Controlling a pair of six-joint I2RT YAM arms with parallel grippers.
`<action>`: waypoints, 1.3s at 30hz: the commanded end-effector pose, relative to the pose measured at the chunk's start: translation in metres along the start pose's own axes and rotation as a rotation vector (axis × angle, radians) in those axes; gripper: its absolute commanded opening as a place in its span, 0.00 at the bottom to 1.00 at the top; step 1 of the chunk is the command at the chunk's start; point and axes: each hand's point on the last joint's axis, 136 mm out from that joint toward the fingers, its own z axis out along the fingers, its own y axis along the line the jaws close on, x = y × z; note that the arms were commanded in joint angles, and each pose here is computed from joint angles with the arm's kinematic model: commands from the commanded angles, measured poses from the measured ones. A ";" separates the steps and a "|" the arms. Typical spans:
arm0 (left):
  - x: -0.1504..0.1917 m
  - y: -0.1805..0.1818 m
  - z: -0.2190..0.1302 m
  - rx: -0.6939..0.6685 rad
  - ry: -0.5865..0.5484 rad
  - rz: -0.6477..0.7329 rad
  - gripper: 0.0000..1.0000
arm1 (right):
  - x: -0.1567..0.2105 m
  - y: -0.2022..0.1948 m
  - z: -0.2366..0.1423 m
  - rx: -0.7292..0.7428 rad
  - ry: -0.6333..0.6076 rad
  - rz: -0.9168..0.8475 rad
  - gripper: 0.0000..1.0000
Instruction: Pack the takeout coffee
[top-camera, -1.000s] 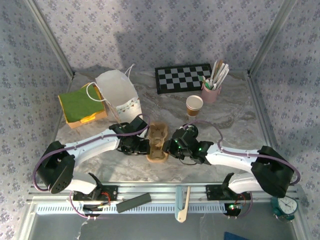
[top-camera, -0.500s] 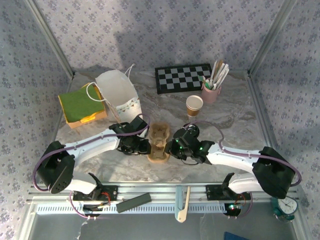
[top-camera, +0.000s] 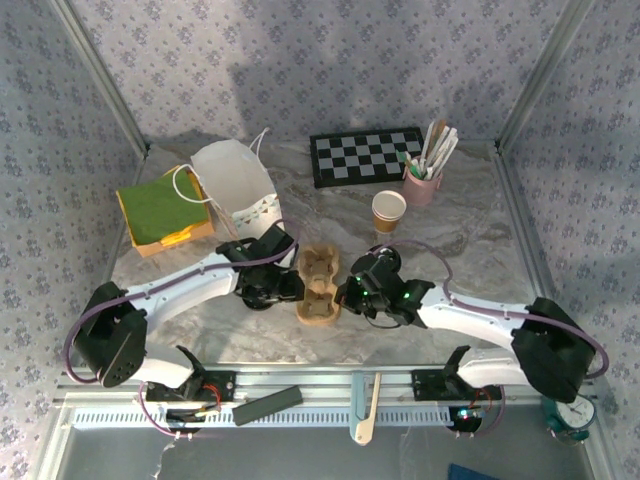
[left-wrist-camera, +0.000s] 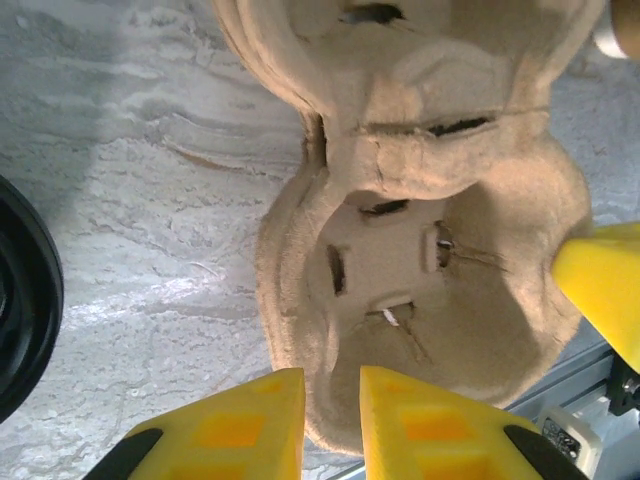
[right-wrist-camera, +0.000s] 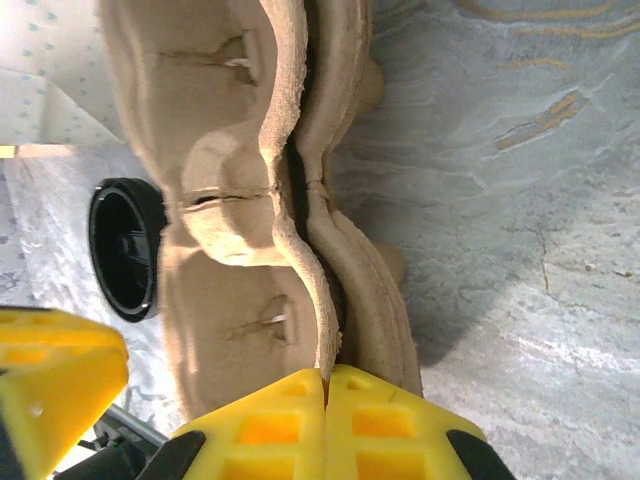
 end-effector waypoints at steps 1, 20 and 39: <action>-0.015 -0.007 -0.026 0.023 -0.066 0.010 0.22 | -0.011 0.012 -0.020 -0.056 -0.047 -0.014 0.00; -0.030 -0.027 -0.043 0.105 -0.103 -0.020 0.38 | -0.022 0.012 -0.042 -0.127 -0.078 -0.011 0.00; -0.095 -0.067 -0.154 0.180 -0.347 -0.063 0.52 | -0.071 0.097 -0.094 -0.178 -0.197 -0.273 0.00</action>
